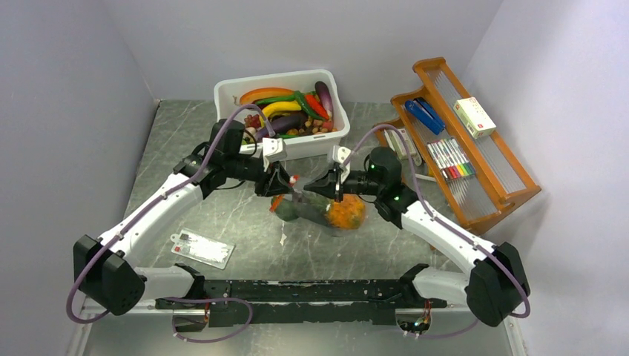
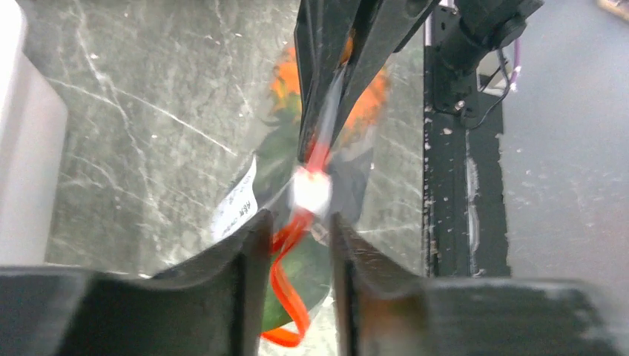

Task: Place the food in the zip-top bag and seal the zipper
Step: Zip the zipper food storage bag at the center of the board.

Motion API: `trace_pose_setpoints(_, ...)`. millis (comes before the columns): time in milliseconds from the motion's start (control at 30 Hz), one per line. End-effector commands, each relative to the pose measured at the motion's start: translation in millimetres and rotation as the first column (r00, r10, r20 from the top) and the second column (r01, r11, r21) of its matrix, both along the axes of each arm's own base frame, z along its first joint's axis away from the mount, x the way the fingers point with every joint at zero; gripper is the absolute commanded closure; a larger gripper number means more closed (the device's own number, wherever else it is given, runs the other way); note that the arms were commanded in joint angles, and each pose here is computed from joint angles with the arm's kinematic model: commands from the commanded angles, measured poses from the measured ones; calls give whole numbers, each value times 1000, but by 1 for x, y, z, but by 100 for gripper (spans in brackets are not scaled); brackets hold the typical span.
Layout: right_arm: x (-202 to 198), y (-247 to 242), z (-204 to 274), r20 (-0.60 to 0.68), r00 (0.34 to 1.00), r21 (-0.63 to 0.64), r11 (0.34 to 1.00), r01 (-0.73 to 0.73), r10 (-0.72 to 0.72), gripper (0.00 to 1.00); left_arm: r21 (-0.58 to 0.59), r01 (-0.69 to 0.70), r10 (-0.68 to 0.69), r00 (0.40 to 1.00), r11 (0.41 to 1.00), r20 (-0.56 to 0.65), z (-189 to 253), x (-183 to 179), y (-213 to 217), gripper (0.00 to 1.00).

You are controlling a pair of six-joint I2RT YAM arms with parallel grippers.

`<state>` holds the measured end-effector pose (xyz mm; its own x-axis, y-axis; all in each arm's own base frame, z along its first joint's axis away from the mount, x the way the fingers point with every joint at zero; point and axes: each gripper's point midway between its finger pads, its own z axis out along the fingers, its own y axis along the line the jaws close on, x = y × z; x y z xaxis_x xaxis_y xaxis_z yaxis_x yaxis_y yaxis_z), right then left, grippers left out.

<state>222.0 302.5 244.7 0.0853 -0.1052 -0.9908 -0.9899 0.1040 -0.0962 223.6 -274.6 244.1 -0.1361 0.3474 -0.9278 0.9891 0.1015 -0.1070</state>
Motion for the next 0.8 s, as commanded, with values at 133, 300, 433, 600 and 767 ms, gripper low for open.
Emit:
trace_pose_setpoints(133, -23, -7, 60, 149, 989, 205, 977, -50, 20, 100, -101, 7, -9, 1000, 995, -12, 18, -18, 1, 46)
trace_pose_setpoints(300, -34, -12, 64, 175, 984, 225, 972, -65, 25, 100, -212, 1, 20, 995, 977, 97, 49, -23, 4, 35)
trace_pose_setpoints(433, -35, -10, 60, 171, 984, 191, 978, -78, 45, 100, -304, 32, 3, 993, 952, 116, 75, -30, 0, 32)
trace_pose_setpoints(600, -40, -8, 65, 191, 980, 210, 973, -98, 58, 100, -354, 83, -55, 995, 931, 89, 88, -31, -9, 34)
trace_pose_setpoints(767, -42, -2, 67, 214, 975, 207, 973, -107, 62, 100, -361, 94, -79, 995, 928, 56, 87, -27, -15, 39)
